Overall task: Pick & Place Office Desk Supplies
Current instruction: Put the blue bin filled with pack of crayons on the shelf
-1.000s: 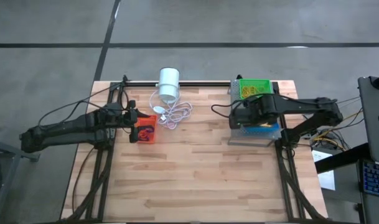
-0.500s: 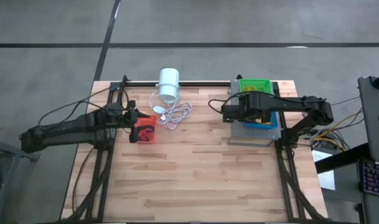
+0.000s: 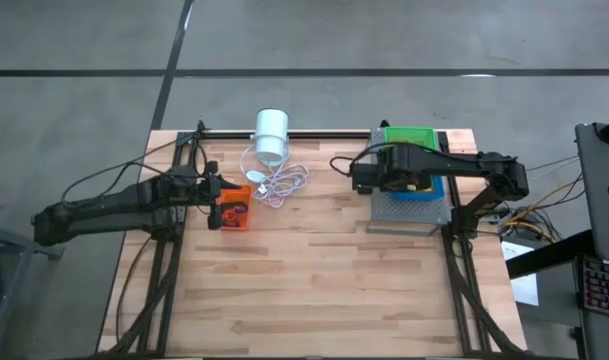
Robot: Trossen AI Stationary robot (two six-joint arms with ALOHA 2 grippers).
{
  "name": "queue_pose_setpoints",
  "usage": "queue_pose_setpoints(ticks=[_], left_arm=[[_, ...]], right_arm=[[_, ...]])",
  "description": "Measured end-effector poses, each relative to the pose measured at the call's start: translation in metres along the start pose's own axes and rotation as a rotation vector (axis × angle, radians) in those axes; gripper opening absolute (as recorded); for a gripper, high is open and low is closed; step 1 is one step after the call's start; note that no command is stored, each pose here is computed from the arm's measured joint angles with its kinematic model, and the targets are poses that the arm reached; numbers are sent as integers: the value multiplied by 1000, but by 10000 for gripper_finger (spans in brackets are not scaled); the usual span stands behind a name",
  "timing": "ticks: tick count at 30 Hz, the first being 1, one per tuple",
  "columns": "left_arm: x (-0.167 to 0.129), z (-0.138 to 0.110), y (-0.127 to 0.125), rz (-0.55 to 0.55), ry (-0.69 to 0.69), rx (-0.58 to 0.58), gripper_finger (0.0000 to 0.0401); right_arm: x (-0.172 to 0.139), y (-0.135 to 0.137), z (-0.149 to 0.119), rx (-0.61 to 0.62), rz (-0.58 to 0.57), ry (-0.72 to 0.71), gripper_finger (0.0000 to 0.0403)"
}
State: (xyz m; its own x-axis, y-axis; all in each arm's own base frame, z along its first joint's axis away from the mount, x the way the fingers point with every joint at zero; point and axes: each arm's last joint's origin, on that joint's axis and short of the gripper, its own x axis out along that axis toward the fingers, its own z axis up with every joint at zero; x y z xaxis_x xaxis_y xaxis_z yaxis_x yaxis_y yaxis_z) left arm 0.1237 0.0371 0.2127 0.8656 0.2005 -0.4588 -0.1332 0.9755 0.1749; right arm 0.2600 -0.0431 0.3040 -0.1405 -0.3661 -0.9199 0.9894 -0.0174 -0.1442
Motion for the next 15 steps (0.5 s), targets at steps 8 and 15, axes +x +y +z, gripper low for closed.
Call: queue_pose_setpoints(ticks=[8,15], left_arm=[[0,0,0,0,1,0,212],[0,0,0,0,0,0,212]], right_arm=[[3,5,9,-18,44,-19,8],[7,3,19,-18,37,-13,8]])
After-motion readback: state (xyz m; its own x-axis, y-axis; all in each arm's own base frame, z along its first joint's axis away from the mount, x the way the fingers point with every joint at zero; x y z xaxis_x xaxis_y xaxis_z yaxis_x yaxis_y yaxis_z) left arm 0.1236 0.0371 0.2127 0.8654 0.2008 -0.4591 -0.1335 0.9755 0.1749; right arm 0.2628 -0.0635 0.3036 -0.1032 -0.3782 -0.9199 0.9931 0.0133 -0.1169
